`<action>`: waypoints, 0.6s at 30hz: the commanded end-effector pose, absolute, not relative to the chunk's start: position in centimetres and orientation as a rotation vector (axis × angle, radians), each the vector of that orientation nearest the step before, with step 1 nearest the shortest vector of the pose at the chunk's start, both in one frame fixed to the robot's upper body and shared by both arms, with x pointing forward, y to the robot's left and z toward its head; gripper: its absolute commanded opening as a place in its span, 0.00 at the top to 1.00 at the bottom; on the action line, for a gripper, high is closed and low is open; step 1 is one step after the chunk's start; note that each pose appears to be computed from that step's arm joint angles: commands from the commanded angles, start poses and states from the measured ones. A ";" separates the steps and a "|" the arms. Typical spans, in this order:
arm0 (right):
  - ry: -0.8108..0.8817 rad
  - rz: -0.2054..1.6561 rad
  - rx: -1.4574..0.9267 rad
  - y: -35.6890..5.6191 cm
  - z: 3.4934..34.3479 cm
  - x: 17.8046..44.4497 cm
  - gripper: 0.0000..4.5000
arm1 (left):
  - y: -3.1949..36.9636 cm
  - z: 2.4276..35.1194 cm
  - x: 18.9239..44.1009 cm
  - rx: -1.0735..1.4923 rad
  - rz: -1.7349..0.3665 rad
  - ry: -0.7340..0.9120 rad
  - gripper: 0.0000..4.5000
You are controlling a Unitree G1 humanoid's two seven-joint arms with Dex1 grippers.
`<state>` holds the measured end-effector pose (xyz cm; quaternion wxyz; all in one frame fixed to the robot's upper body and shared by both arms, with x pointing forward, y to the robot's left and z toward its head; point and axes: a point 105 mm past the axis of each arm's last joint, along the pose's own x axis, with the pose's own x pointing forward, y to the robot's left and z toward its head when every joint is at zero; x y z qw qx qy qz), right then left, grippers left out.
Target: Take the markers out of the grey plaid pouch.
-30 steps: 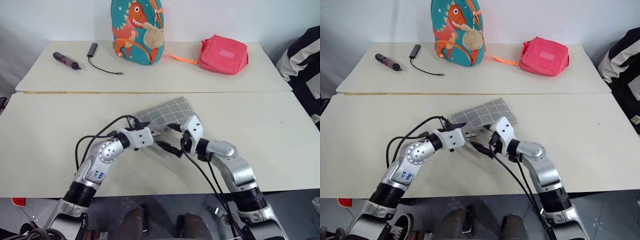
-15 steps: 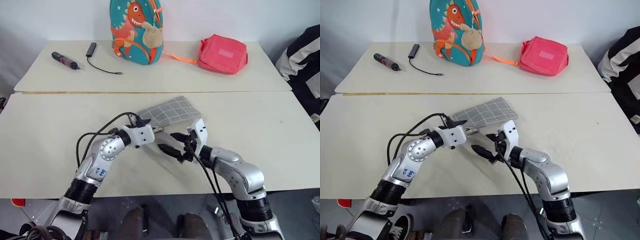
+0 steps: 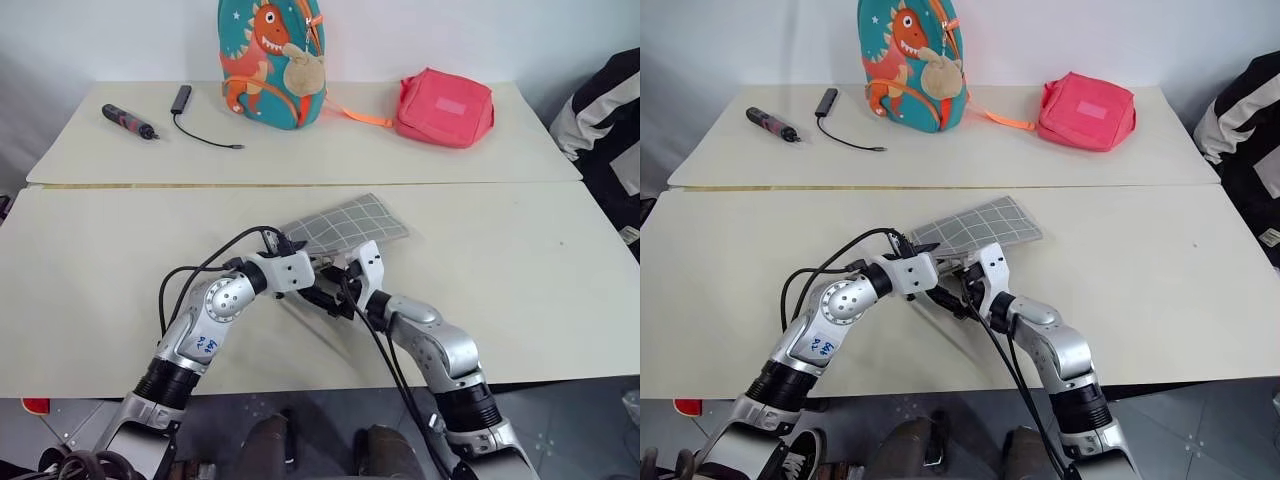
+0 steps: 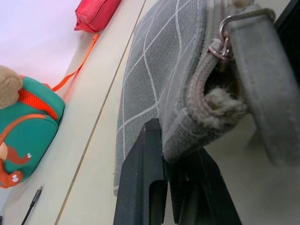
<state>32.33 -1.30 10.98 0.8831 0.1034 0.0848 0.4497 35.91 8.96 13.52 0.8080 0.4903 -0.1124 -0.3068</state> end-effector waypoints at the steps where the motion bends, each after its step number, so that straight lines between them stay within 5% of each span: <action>1: 0.114 0.955 0.226 -0.5 12.4 32.4 0.43 | 8.1 14.8 35.4 1.038 -0.660 -0.298 1.00; 8: 0.118 0.942 0.207 -2.0 12.1 32.2 0.99 | 8.3 14.7 35.4 1.034 -0.659 -0.292 1.00; 18: 0.118 0.927 0.215 -4.7 12.4 31.7 1.00 | 9.1 14.6 35.5 1.033 -0.648 -0.284 1.00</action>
